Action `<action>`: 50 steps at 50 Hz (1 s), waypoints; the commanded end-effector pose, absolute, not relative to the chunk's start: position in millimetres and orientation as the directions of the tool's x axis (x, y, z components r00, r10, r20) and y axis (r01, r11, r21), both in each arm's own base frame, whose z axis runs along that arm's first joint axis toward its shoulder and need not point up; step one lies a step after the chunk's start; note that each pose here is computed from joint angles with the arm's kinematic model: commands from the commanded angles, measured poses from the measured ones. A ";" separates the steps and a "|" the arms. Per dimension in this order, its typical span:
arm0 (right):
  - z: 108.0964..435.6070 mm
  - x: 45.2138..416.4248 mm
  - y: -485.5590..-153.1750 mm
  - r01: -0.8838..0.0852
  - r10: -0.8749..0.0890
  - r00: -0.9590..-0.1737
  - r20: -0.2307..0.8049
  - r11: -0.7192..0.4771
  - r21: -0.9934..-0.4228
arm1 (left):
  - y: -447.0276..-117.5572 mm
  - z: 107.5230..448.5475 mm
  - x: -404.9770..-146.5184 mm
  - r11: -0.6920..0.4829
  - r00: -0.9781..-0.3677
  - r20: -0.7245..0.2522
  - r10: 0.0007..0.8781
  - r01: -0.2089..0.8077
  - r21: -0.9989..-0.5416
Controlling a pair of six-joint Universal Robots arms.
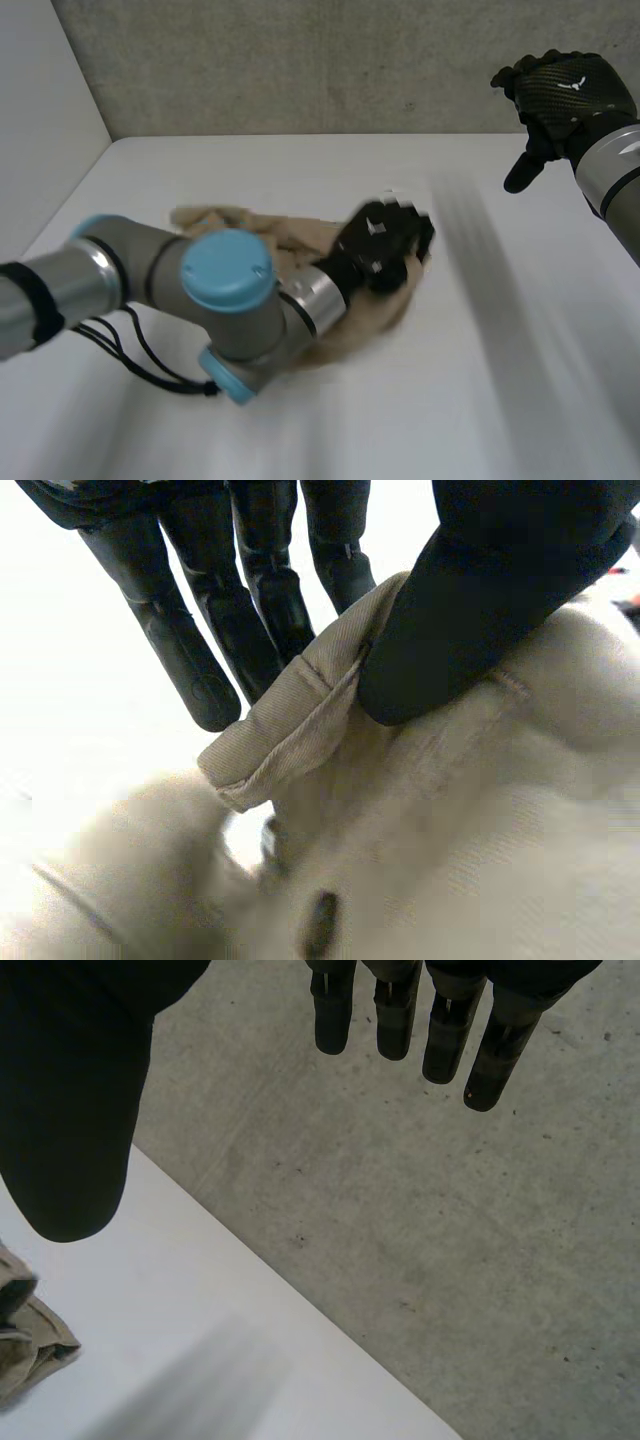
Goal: Fold the shorts.
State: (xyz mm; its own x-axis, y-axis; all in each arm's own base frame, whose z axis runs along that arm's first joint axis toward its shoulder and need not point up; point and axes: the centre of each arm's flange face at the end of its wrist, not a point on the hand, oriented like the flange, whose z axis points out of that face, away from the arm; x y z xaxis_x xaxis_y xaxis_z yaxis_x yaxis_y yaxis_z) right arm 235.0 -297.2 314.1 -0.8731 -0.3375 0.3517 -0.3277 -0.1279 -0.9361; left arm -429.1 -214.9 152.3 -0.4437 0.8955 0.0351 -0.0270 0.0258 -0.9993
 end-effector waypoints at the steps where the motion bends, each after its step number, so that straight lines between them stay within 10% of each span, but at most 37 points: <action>1: 312.6 236.2 -296.5 -0.346 -0.341 -0.864 0.370 -0.131 -0.929 | -182.8 148.9 -433.0 -0.029 -0.391 -0.062 0.918 0.089 -0.996; 9: 306.8 239.1 -292.7 -0.418 -0.354 -0.827 0.437 -0.134 -0.899 | -187.1 198.9 -422.5 -0.175 -0.449 -0.187 0.874 0.068 -0.982; 27: 250.3 243.2 -247.0 -0.622 -0.677 -0.553 0.485 -0.052 -0.781 | -202.9 232.2 -297.3 -0.074 -0.851 -0.193 0.488 0.181 -0.981; 50: 148.5 237.2 -234.1 -0.528 -0.704 -0.661 0.261 0.189 -0.828 | -165.4 154.8 -253.9 0.319 -0.867 -0.137 0.479 0.317 -0.893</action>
